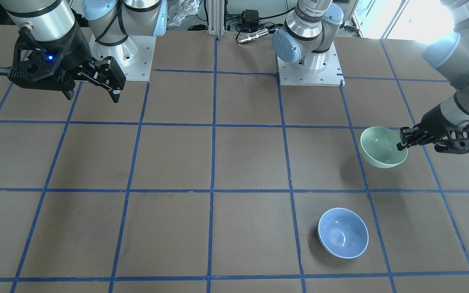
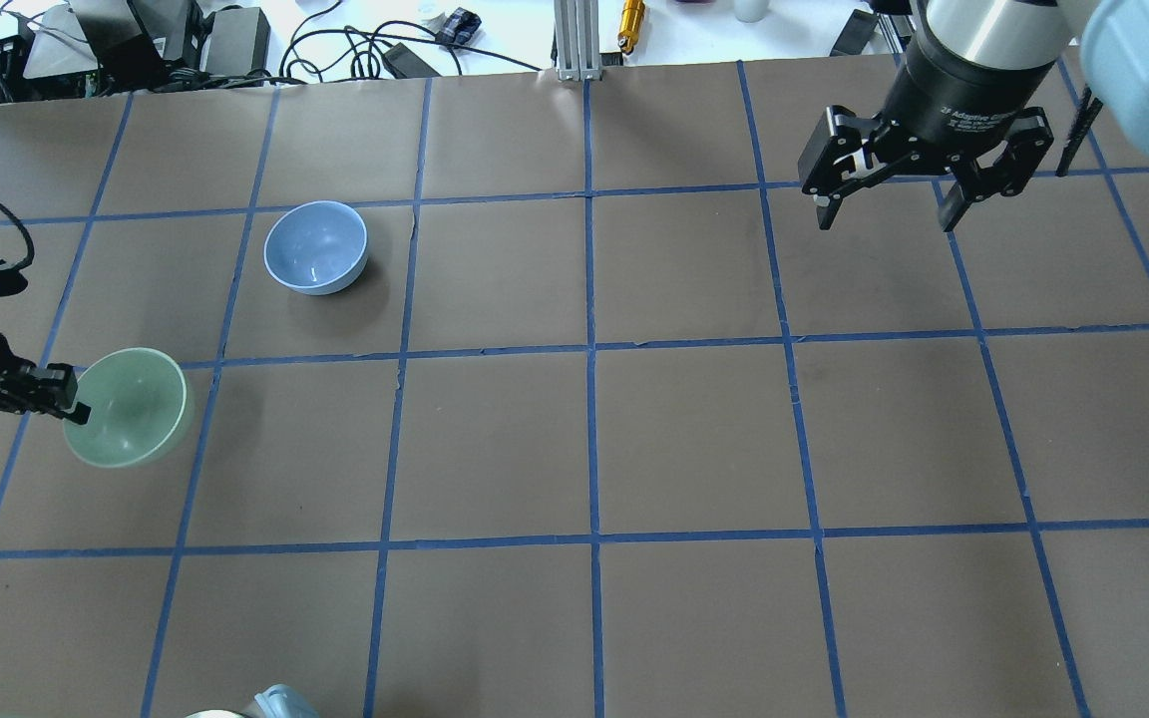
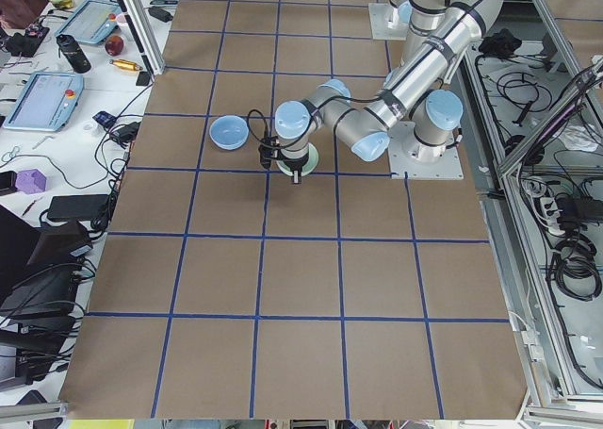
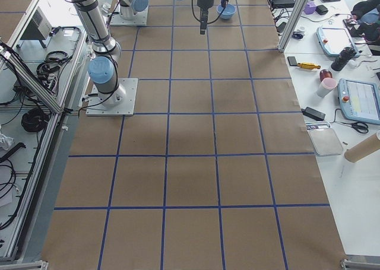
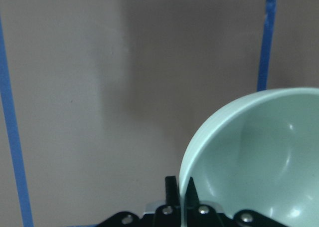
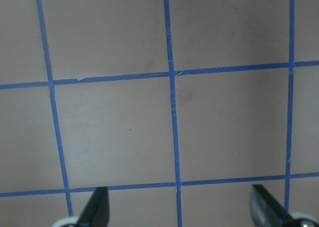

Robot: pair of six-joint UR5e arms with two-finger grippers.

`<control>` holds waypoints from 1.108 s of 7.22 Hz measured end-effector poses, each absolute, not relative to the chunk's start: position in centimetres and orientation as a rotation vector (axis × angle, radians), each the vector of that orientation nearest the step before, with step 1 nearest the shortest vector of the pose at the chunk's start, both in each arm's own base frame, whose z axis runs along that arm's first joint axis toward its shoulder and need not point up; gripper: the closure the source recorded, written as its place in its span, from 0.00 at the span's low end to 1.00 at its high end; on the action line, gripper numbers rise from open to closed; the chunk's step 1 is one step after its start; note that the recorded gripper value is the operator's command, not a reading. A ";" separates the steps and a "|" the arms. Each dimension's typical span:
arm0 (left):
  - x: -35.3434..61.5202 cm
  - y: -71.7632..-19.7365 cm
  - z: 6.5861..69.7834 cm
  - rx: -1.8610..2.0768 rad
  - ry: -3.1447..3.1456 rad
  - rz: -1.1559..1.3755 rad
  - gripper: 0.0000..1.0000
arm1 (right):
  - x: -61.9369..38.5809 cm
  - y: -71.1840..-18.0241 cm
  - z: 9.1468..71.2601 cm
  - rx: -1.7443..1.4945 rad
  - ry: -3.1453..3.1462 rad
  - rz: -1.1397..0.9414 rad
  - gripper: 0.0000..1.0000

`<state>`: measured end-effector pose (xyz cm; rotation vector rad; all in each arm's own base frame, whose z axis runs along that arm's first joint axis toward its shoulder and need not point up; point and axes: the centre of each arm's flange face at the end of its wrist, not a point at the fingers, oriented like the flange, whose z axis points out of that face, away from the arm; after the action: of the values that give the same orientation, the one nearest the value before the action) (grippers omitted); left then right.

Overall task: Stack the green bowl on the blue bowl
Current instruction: 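Carry the green bowl with the left gripper and lower it into the blue bowl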

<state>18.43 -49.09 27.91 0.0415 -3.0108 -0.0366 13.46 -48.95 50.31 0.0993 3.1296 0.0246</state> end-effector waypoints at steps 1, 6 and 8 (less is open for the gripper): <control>15.9 -52.9 28.8 0.053 -3.018 0.000 1.00 | 13.5 -48.9 50.3 0.099 3.130 0.025 0.00; 8.7 -67.3 29.2 0.151 -2.991 0.034 1.00 | 13.5 -48.9 50.3 0.099 3.130 0.026 0.00; 7.7 -69.6 27.4 0.158 -2.990 0.001 1.00 | 13.5 -48.9 50.3 0.099 3.130 0.026 0.00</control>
<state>7.66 -69.62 27.45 0.1583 -2.9896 0.0010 13.46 -48.94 50.29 0.0987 3.1296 0.0261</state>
